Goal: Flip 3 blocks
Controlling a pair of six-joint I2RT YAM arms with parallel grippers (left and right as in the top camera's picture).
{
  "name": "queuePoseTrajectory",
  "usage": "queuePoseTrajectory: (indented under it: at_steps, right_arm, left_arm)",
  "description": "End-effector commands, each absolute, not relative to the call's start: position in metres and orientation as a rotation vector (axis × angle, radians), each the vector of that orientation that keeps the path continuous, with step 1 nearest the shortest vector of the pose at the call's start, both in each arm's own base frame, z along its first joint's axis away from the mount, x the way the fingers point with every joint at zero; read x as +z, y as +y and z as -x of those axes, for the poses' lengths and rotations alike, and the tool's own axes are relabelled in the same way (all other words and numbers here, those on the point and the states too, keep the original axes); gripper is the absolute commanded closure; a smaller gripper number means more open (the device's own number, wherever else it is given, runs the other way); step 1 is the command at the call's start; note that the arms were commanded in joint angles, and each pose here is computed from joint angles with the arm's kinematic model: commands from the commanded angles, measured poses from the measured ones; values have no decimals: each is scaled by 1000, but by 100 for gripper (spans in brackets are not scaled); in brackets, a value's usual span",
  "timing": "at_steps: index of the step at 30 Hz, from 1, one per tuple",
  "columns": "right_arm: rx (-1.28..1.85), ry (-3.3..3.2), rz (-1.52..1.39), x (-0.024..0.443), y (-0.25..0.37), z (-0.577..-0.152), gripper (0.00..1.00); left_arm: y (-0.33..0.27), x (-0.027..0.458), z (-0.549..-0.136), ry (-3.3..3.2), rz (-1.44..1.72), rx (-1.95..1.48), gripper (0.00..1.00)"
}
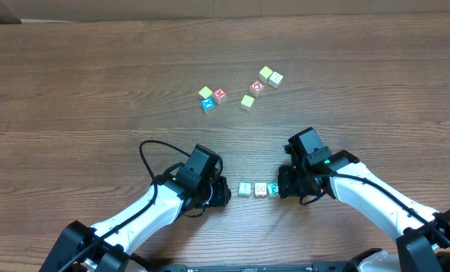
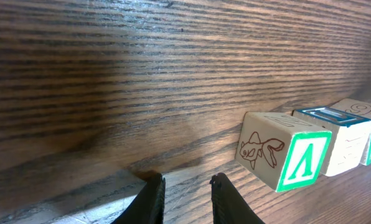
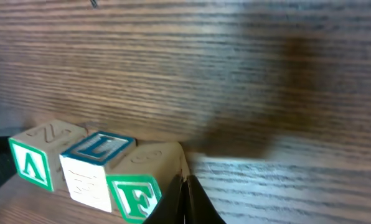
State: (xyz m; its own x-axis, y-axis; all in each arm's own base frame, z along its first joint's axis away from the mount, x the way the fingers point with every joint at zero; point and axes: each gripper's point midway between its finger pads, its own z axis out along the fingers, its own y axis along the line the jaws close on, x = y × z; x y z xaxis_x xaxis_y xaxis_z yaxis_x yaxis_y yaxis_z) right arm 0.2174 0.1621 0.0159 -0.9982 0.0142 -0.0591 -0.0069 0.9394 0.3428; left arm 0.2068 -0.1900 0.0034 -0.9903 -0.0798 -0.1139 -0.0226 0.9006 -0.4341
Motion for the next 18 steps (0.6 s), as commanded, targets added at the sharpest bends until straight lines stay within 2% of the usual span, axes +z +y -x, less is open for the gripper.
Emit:
queuePoseTrajectory:
  at_steps: [1, 14, 18]
  right_arm:
    - [563, 3038, -30, 15, 164, -217, 96]
    - [600, 3048, -26, 15, 167, -213, 96]
    - [600, 3048, -26, 15, 167, -213, 96]
  left_arm:
    - [-190, 3, -203, 2943, 90, -695, 81]
    - [-192, 4, -204, 2937, 107, -710, 82]
    - [-194, 5, -204, 2935, 100, -727, 85]
